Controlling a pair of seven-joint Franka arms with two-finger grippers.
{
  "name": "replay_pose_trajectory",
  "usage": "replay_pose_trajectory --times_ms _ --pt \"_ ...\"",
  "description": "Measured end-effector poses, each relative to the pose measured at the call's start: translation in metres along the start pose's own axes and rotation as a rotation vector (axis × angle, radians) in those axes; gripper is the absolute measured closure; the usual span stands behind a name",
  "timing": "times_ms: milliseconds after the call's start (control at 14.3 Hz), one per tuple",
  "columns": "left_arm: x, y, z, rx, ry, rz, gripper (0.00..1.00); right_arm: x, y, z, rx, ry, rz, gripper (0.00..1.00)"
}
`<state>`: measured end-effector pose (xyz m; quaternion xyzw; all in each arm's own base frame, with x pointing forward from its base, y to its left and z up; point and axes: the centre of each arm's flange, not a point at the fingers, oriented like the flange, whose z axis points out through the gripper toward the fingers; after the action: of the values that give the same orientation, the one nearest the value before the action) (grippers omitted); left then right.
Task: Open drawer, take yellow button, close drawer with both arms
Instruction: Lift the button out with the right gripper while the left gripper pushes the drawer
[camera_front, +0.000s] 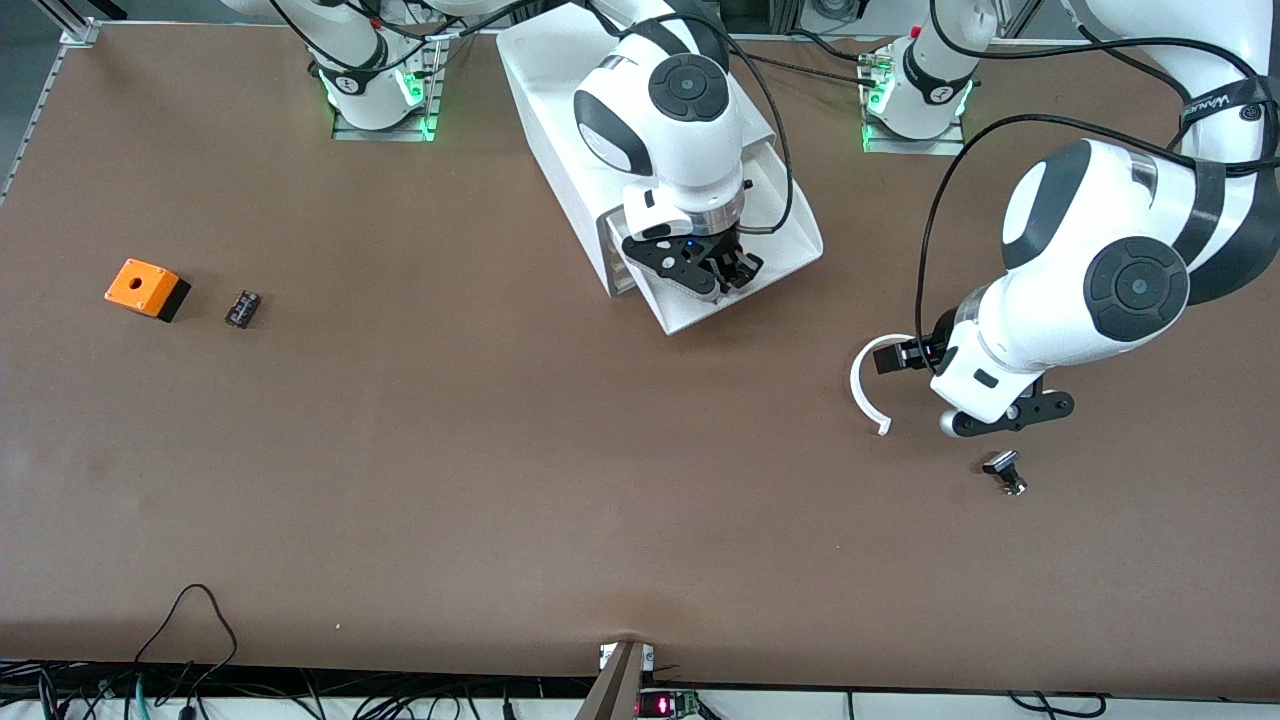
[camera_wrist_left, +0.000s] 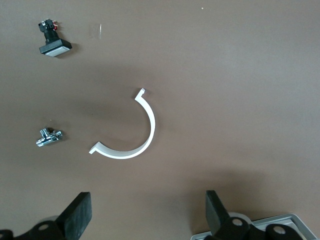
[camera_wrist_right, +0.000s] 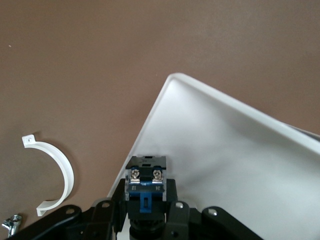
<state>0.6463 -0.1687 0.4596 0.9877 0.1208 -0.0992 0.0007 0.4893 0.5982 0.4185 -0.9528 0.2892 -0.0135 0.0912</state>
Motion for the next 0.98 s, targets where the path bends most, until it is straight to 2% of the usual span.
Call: replay_pose_trajectory --times_ms 140,280,420,700,980 --pt "-0.001 0.002 0.001 0.001 -0.001 -0.042 0.00 0.035 0.002 -0.032 0.030 -0.006 0.011 0.67" --pt "-0.009 0.017 0.007 0.010 -0.008 -0.082 0.00 0.087 0.012 -0.069 0.078 -0.064 0.027 0.67" --pt "-0.025 0.047 0.023 0.017 -0.002 -0.128 0.00 0.143 0.033 -0.100 0.092 -0.094 -0.013 0.67" --pt "-0.063 0.107 0.083 0.004 0.028 -0.144 0.02 0.222 0.081 -0.125 0.027 -0.124 -0.270 0.67" --pt "-0.092 0.121 0.125 -0.017 0.042 -0.125 0.03 0.289 0.138 -0.118 -0.108 -0.176 -0.475 0.67"
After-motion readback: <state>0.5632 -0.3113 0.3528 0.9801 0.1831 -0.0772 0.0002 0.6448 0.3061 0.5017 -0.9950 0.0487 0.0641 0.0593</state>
